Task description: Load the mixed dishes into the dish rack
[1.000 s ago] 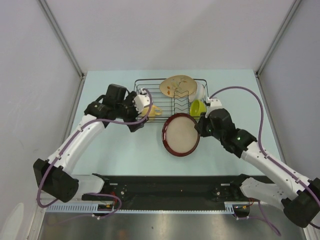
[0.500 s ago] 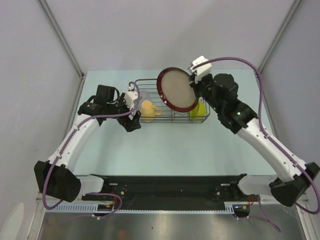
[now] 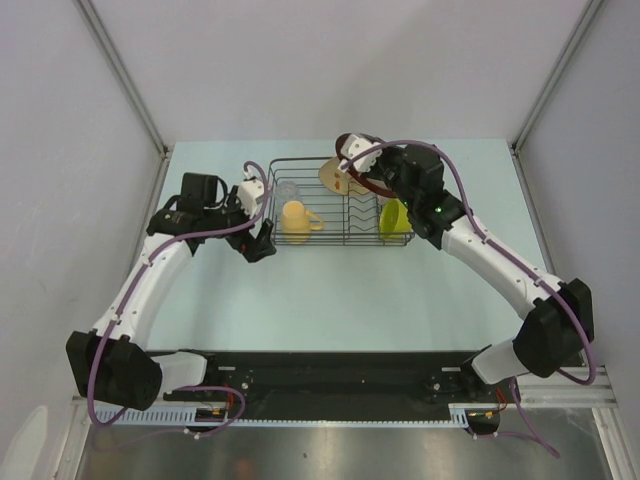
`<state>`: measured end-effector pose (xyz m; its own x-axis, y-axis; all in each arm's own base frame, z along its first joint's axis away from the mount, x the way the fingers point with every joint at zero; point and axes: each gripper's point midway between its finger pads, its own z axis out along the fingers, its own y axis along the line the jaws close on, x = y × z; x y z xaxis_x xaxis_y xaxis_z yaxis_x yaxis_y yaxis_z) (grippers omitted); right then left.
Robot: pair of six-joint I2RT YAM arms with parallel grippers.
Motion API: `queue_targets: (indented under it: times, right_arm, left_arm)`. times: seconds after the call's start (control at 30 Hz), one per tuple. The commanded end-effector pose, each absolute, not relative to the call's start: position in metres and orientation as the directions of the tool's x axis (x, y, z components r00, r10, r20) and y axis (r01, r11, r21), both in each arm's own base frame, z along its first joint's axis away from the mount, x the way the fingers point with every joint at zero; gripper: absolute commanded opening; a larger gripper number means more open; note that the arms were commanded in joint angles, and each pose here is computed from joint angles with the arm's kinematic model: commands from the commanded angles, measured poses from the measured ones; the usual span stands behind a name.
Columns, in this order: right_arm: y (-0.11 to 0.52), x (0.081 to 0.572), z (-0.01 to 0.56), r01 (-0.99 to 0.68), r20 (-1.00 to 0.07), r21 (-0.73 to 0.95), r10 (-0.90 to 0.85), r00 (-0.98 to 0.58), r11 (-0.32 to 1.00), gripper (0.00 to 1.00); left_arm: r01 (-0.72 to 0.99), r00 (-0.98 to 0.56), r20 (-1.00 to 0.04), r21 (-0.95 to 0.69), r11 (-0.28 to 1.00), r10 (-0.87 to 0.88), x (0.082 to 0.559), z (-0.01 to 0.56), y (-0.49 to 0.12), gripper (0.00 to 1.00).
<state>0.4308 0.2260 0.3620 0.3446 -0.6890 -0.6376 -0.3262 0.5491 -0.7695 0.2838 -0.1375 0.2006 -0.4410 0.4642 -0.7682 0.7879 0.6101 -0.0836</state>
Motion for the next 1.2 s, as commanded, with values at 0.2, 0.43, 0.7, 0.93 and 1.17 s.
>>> queue_targets:
  times: [0.2,0.43,0.7,0.93,1.17]
  right_arm:
    - [0.247,0.420,0.443,-0.075,-0.393,-0.893,-0.688,0.610,0.444,0.00]
    - [0.258,0.428,0.401,-0.188,-0.301,-0.953,-0.766,0.568,0.236,0.00]
    - [0.260,0.438,0.381,-0.125,-0.176,-0.984,-0.803,0.569,0.127,0.00]
    - [0.266,0.445,0.388,-0.020,-0.093,-0.995,-0.796,0.598,0.101,0.00]
    - [0.280,0.453,0.394,0.030,-0.050,-0.995,-0.759,0.649,0.091,0.00]
  left_arm:
    - [0.769,-0.438,-0.785,-0.076,0.634,0.437,0.298,0.200,-0.135,1.00]
    - [0.754,-0.445,-0.776,-0.055,0.655,0.447,0.302,0.191,-0.129,1.00]
    - [0.753,-0.456,-0.772,-0.068,0.655,0.444,0.307,0.188,-0.130,1.00]
    - [0.751,-0.468,-0.764,-0.080,0.655,0.444,0.308,0.179,-0.131,1.00]
    - [0.751,-0.470,-0.762,-0.080,0.655,0.445,0.309,0.174,-0.130,1.00]
